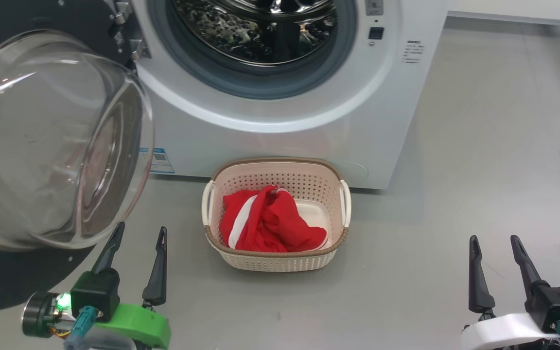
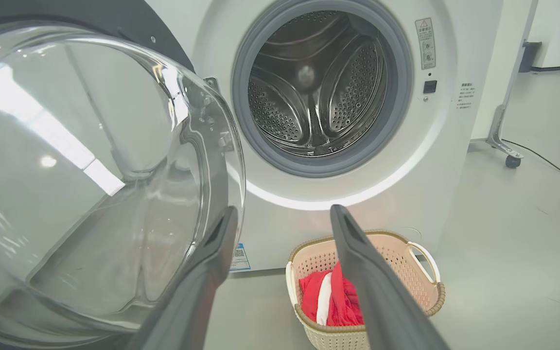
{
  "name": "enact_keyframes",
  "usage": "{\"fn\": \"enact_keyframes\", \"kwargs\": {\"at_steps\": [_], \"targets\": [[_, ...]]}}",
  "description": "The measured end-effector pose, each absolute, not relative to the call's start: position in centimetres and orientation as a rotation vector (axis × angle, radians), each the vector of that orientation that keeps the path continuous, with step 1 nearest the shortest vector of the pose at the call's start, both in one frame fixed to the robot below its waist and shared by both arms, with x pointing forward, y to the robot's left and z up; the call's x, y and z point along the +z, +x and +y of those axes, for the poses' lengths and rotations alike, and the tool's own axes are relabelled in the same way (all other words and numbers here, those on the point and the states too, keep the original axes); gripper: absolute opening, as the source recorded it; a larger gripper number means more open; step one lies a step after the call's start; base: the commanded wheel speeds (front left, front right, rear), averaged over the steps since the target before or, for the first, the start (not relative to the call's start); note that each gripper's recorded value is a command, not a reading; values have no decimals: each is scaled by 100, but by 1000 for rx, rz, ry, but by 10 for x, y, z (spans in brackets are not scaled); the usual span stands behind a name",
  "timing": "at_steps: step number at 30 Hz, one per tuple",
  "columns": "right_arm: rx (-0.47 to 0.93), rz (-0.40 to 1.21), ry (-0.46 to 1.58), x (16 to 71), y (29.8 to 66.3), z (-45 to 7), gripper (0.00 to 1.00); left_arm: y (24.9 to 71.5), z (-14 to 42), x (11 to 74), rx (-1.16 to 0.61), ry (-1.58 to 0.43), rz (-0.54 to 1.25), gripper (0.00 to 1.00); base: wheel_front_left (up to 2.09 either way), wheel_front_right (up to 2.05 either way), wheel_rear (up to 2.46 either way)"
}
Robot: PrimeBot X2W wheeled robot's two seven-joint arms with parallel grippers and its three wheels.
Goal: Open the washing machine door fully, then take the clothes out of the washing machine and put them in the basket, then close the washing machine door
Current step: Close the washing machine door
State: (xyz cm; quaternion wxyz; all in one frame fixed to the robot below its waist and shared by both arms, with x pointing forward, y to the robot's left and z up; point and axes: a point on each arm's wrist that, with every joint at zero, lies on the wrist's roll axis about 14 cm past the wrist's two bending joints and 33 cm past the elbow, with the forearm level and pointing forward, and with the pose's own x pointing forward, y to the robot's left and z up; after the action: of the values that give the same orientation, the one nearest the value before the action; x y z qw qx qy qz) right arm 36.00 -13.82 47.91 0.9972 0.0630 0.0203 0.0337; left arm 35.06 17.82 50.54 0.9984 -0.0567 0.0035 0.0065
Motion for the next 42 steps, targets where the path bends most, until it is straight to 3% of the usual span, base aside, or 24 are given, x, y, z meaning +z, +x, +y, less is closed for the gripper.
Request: {"fn": "enact_keyframes", "kwargs": {"at_steps": [29,42], "targets": [[429,97,132,472,382,-21,100,277,273,503,373,-109,-11,100,0,0,0],[449,99,135,471,383,-13,100,273,280,502,399,-116,-6,100,0,0,0]]}}
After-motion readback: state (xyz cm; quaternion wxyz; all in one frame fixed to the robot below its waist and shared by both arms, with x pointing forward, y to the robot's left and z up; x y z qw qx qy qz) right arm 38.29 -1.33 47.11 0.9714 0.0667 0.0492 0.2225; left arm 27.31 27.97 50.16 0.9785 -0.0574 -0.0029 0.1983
